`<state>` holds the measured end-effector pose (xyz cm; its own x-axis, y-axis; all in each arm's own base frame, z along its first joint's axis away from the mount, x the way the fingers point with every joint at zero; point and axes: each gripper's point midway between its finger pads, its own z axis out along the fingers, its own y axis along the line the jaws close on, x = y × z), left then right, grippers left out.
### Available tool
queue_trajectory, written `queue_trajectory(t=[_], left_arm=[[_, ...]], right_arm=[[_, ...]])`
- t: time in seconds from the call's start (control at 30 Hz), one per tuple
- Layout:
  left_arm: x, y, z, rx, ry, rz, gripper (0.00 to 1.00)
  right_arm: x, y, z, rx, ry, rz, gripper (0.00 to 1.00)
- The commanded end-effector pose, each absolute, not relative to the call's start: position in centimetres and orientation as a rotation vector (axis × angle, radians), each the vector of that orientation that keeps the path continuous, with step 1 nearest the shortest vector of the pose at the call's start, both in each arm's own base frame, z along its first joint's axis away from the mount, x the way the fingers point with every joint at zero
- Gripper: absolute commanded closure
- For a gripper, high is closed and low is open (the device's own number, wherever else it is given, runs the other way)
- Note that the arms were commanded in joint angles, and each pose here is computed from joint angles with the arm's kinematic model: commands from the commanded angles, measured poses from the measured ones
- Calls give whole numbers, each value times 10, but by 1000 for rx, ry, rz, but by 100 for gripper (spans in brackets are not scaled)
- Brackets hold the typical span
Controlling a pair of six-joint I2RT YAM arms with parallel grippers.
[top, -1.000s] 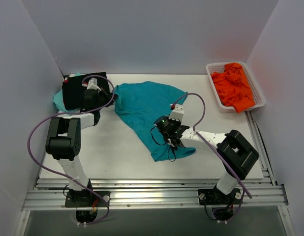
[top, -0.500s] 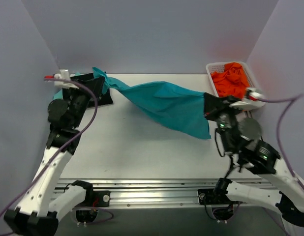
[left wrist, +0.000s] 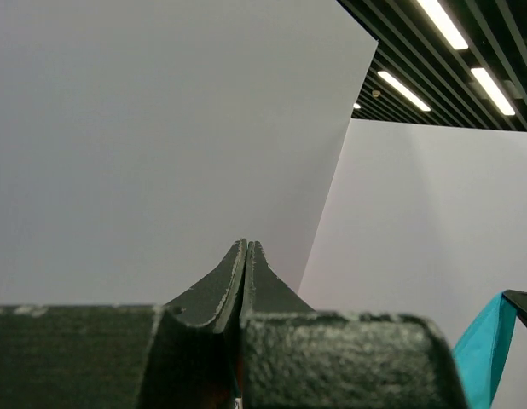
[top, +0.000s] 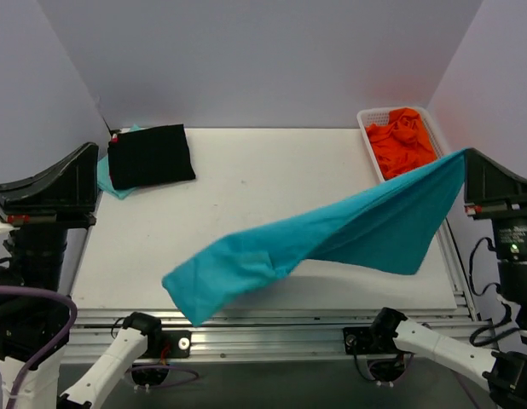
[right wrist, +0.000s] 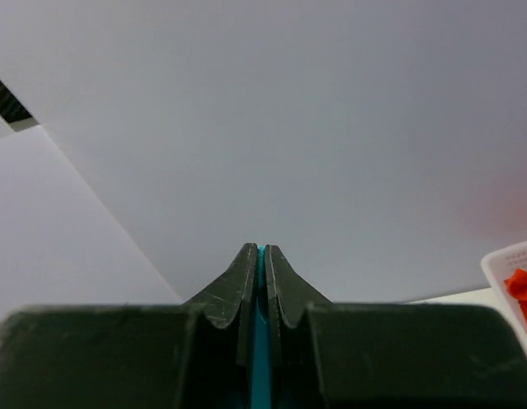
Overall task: Fold and stack the t-shirts
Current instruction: Flatten the tshirt out
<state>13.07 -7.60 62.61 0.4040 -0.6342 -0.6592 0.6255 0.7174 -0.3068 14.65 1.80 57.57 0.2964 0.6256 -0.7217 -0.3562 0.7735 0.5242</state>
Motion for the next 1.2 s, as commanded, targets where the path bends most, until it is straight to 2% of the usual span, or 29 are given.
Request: queue_trajectory(t=[0.0,0.23,0.37,0.43,0.47,0.5,0.6,0.67,0.73,0.83,0.93,1.0,1.07,1.17], left_arm=[[183,-95,605,11,975,-756,98],[267,-120,568,6,1106,-726,98],[341,-163,482,76,1308,-777,96],[357,-190,427,146,1427,-862,80],[369,-203,406,179,1444,-905,59],[364,-219,371,223,1510,-991,44],[342,-258,339,336,1496,-1136,33],[322,-283,337,430,1471,-1187,35],[293,-324,324,576,1497,-1229,43],[267,-366,303,746,1511,-1312,44],[256,-411,264,824,1572,-1517,47],[241,-421,257,823,1584,-1638,47],[225,-428,244,849,1597,-1685,43],[210,-442,217,899,1726,-1607,42]], right_arm=[[201,61,557,226,1239,443,100],[259,93,513,253,1397,153,100],[273,100,480,251,1449,85,100],[275,102,472,244,1459,89,100],[276,103,468,244,1465,88,100],[277,102,466,247,1470,81,100],[279,97,464,269,1472,50,100],[280,96,464,277,1470,37,100],[282,91,458,287,1482,-15,100],[289,86,454,326,1475,-62,100],[297,86,448,328,1491,-103,100],[300,82,445,335,1497,-130,100],[301,78,447,348,1493,-135,100],[304,72,448,370,1487,-144,100]])
